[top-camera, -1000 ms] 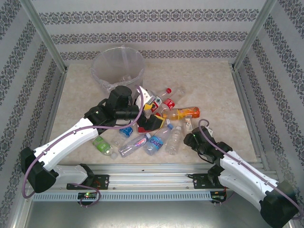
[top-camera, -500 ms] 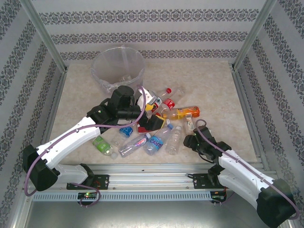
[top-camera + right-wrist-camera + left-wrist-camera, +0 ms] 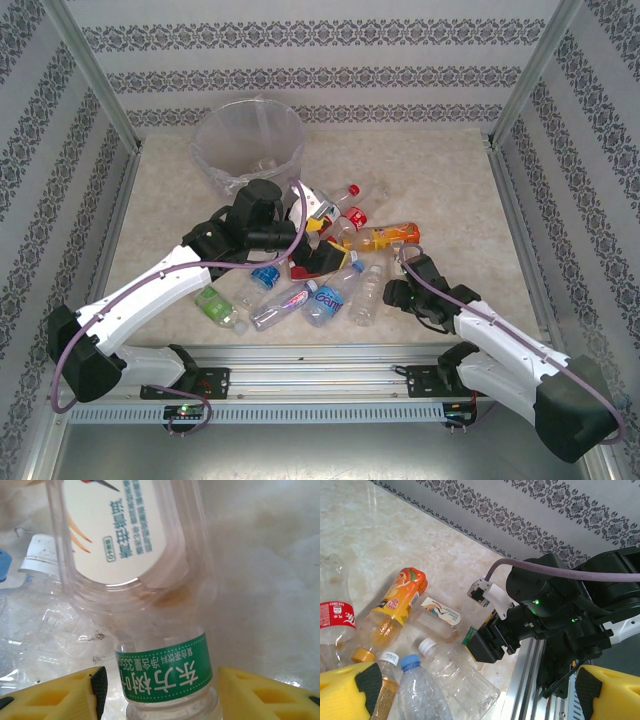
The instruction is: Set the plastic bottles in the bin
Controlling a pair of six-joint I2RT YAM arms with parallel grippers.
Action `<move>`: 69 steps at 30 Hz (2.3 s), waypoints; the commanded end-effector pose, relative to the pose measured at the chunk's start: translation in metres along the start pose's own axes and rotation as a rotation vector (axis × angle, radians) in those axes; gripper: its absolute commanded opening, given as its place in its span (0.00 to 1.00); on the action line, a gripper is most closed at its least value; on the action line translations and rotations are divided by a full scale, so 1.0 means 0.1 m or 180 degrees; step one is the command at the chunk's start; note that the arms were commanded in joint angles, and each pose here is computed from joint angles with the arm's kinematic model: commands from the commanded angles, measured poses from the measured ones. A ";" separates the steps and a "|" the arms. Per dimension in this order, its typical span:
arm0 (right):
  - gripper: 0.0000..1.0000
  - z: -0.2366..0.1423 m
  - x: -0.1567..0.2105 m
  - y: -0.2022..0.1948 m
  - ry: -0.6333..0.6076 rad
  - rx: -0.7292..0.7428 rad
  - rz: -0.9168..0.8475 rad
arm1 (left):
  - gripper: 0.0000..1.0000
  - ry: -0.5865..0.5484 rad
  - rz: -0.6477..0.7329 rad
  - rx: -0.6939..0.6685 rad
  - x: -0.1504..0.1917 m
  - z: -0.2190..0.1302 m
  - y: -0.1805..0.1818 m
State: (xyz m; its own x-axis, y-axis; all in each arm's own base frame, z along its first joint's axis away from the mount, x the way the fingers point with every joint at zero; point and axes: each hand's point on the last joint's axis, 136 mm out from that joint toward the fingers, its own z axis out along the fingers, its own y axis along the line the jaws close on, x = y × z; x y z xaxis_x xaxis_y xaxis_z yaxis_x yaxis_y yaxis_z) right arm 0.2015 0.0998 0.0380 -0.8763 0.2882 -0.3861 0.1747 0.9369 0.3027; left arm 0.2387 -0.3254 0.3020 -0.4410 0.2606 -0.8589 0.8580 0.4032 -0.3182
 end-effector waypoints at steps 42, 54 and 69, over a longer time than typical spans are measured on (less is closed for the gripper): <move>0.37 -1.24 -0.49 1.23 -0.0902 -0.1825 -0.0550 | 1.00 -0.0247 -0.1497 0.0162 -0.17 0.37 0.21; 0.37 -1.51 -0.39 1.69 -0.0874 -0.2484 -0.0763 | 1.00 -0.0305 -0.1917 0.0176 -0.07 0.52 0.39; 0.38 -1.39 -0.30 1.72 -0.0763 -0.2419 -0.0856 | 0.65 -0.0365 -0.1928 0.0335 -0.13 0.51 0.38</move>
State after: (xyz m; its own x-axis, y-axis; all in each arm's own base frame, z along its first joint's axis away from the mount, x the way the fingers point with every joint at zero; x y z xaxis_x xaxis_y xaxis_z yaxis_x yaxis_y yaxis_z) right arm 0.1950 0.2190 0.2071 -0.7314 0.1796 -0.6579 -0.4205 0.6408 0.6423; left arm 0.2897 -0.3554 0.2658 -0.8516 -0.0789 -0.5182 0.4440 0.4169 -0.7931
